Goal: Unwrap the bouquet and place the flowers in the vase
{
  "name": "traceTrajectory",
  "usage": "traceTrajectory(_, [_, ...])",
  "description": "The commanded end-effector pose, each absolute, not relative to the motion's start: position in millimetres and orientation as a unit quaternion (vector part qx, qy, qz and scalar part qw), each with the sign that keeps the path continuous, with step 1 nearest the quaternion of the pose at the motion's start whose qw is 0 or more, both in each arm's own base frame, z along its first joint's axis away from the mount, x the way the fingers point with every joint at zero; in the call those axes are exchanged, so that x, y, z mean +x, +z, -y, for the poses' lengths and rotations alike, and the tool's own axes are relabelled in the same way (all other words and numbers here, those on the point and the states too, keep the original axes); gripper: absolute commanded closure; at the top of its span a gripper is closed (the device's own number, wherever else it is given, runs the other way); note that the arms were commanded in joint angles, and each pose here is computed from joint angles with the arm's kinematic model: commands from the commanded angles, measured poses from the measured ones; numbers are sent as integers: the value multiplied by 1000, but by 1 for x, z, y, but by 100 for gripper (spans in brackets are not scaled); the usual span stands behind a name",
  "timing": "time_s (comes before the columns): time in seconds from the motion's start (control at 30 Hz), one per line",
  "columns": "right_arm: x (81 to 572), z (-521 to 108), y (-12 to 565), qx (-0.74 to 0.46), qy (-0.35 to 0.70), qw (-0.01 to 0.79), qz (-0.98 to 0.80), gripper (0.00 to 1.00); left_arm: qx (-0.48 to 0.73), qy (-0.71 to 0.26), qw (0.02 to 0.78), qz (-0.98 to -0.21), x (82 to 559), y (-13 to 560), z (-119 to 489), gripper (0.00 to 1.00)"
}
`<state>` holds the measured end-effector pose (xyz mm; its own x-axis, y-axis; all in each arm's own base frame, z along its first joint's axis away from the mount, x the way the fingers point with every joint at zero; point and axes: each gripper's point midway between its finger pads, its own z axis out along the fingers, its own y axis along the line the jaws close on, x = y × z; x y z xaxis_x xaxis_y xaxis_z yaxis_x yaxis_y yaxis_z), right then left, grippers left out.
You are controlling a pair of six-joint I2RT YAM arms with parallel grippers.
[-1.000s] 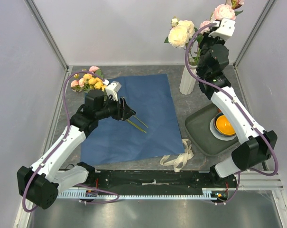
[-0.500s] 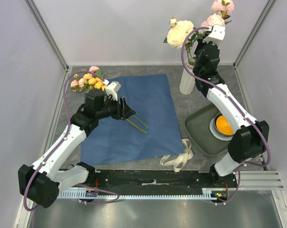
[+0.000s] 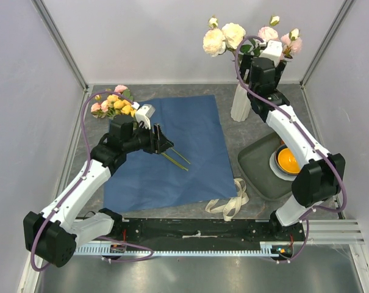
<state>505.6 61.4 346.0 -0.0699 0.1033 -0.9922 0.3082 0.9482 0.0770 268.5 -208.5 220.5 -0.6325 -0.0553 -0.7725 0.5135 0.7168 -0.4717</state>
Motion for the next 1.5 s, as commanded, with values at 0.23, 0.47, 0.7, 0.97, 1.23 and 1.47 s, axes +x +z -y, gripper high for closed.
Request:
traceTrajectory(0.23, [422,-53,322,186,-24,585,-789,2,122,-322,406,-847,281,209,200,40])
traceTrajectory(0.47, [379,-84,235,148,66,505,-848,2,72,-315,409,-854,292,207,195,39])
traceTrajectory(0.7, [312,-189,144,-19,234,375,-897,2,-143,-337,385,-847,318,184,155,40])
traceTrajectory(0.97, [238,-279,137,-150,355,328,-863,2,-375,-351,388,-765,338,120,79,42])
traceTrajectory(1.23, [231,-269,155,-196,343,371,-840,2,-464,-298,392,-737,375,86,42,50])
traceTrajectory(1.47, [231,-253,155,-200,310,388,-844,2,-531,-317,365,-696,409,56,36,52])
